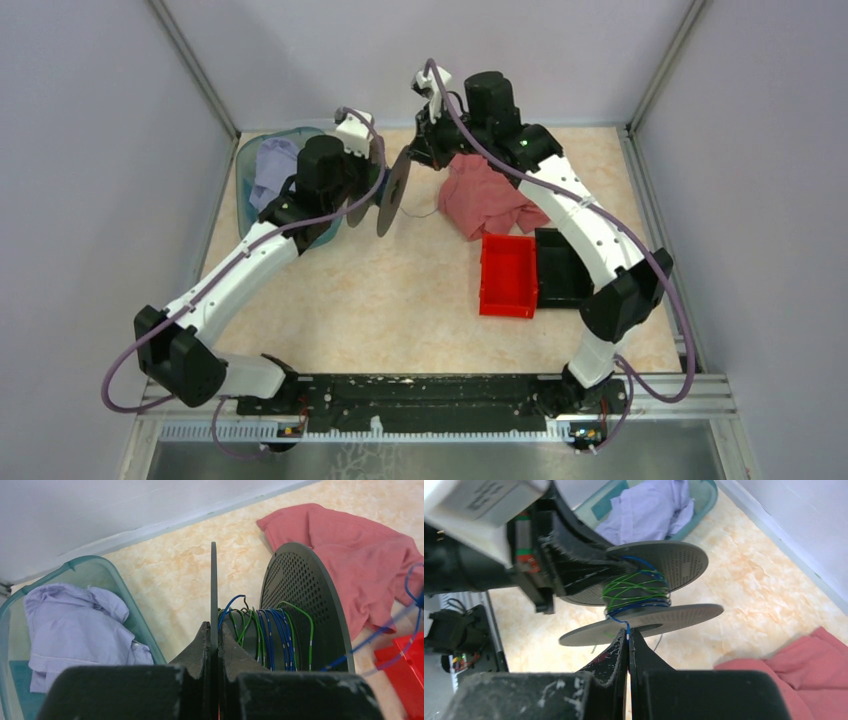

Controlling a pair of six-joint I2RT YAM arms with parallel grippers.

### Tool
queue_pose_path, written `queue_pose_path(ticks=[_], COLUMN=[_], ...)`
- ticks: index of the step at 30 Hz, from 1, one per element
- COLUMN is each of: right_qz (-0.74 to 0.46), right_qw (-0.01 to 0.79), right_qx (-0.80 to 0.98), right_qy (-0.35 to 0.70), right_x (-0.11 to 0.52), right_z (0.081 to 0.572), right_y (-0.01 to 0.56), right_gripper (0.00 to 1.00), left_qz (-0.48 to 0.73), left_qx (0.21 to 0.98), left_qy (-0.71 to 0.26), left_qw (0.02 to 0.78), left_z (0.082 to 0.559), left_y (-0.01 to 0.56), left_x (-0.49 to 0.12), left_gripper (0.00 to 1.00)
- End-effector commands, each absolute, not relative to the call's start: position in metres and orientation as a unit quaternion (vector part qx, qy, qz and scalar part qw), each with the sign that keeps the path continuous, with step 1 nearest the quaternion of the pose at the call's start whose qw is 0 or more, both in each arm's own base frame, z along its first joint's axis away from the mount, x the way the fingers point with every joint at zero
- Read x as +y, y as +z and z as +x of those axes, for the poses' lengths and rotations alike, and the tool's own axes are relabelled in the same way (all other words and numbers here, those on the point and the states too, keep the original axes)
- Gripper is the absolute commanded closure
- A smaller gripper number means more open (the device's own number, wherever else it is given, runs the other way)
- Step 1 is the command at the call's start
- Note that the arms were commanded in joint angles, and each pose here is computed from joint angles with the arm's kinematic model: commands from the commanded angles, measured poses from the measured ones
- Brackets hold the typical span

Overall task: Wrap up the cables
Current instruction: Wrap the cable around the cable reel.

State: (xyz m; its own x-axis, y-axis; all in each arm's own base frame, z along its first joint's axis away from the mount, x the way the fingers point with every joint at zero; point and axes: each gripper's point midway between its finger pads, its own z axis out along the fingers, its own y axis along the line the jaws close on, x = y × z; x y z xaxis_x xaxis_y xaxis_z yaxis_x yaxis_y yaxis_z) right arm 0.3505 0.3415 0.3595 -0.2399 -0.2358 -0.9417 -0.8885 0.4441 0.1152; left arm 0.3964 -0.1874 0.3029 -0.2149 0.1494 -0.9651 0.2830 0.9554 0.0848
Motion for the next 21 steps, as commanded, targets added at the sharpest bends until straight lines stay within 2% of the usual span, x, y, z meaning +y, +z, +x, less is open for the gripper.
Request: queue_pose_path(ticks=[1, 21], right_qz=[-0.378, -0.341], right_qw=[0.518, 0.482], right_qx=[0.700, 0.765], right_qy=[0.315, 0.258], right_x=[0.335, 0.293], right_z=[0.370, 0.422], right_y=[0.384, 0.301], right_gripper=[1.00, 0.97], left_qz=[0.179, 0.215], left_qx=[0.740, 0.729], left_qy=[-0.095, -0.160], left_qw=[0.642, 0.630], left_z=[0.383, 0.362], left_y=[0.335, 0.355], left_x=[-0.203, -0.219], left_gripper=[1.00, 1.00])
